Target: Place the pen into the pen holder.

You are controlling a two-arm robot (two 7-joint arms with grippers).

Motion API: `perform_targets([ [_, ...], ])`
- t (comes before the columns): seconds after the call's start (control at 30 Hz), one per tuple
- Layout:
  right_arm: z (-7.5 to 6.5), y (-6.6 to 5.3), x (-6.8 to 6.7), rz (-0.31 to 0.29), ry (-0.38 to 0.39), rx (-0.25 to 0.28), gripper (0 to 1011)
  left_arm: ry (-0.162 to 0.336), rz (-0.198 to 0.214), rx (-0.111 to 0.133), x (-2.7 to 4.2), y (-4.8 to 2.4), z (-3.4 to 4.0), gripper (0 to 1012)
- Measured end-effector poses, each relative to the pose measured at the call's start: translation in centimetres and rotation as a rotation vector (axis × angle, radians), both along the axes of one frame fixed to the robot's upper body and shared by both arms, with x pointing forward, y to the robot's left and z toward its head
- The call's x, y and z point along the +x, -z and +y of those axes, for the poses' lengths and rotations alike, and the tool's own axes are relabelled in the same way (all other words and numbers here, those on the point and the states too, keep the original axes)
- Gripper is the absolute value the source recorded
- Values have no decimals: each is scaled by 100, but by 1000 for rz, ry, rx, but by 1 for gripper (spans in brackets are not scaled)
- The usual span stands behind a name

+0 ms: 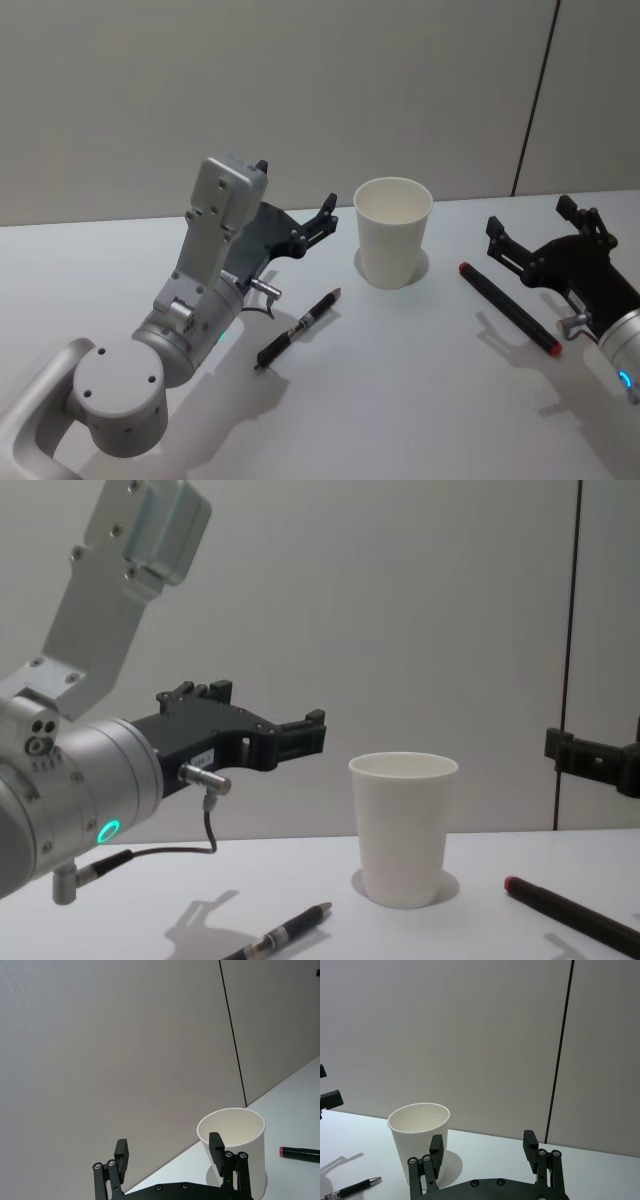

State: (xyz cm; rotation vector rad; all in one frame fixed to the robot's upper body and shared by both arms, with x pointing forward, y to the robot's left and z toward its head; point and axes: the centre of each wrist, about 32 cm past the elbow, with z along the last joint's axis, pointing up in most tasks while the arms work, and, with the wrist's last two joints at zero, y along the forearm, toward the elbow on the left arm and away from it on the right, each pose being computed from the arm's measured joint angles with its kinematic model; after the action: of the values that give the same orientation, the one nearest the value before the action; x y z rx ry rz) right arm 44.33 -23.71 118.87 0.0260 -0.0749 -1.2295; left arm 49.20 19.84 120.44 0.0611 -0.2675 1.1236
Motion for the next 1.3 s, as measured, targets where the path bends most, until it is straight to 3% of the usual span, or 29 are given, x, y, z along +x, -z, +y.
perform_targets([
  [0.53, -24, 7, -21, 7, 3, -6, 1001, 0, 0, 0, 0, 0, 0, 1001],
  [1.3, -327, -19, -230, 95, 68, -74, 1001, 0, 0, 0, 0, 0, 0, 1001],
])
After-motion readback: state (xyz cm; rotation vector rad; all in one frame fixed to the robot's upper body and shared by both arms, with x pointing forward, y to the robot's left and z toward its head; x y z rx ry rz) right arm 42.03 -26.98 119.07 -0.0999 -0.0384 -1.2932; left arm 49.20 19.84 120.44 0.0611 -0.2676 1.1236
